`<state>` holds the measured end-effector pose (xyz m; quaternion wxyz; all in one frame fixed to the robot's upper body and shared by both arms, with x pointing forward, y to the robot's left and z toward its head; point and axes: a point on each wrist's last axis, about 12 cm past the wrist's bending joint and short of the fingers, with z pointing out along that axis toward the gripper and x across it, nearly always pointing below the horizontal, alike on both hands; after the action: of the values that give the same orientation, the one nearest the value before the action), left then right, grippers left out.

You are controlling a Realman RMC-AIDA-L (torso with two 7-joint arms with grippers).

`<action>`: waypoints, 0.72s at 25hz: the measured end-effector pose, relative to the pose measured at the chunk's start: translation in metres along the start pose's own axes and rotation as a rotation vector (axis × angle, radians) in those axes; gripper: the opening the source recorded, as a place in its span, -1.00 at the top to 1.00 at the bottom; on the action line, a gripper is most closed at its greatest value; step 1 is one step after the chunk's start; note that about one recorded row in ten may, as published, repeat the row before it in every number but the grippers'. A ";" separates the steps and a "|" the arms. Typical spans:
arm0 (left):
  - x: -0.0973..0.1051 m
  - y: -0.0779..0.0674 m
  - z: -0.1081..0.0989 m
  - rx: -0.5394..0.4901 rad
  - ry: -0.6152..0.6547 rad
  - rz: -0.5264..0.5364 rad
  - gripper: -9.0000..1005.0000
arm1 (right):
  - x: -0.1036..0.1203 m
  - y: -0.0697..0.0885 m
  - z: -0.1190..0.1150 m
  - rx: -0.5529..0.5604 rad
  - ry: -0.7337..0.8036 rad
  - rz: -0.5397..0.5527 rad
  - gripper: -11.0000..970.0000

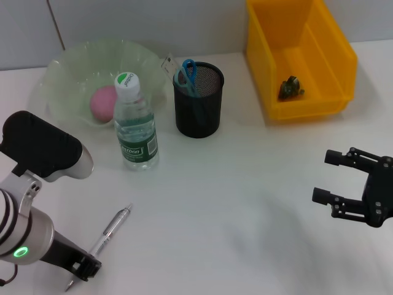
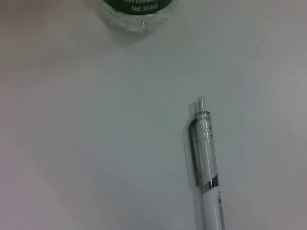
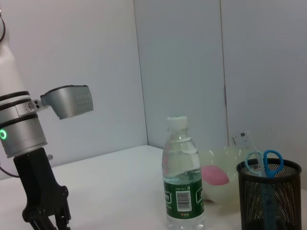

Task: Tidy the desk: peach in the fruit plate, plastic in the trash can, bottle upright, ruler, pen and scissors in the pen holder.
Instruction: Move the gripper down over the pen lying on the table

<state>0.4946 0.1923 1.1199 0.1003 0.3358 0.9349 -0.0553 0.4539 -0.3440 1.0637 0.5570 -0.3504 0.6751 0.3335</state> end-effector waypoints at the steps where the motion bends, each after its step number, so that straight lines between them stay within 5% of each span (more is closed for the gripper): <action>1: 0.000 0.000 0.000 0.000 0.000 0.000 0.29 | 0.000 0.000 0.000 0.001 0.000 0.001 -0.65; 18: -0.004 -0.002 0.003 0.003 0.020 0.022 0.47 | 0.002 0.002 -0.003 0.012 -0.003 0.007 -0.65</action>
<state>0.4968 0.1872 1.1183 0.0910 0.3468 0.9321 -0.0524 0.4507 -0.3461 1.0627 0.5590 -0.3443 0.6773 0.3320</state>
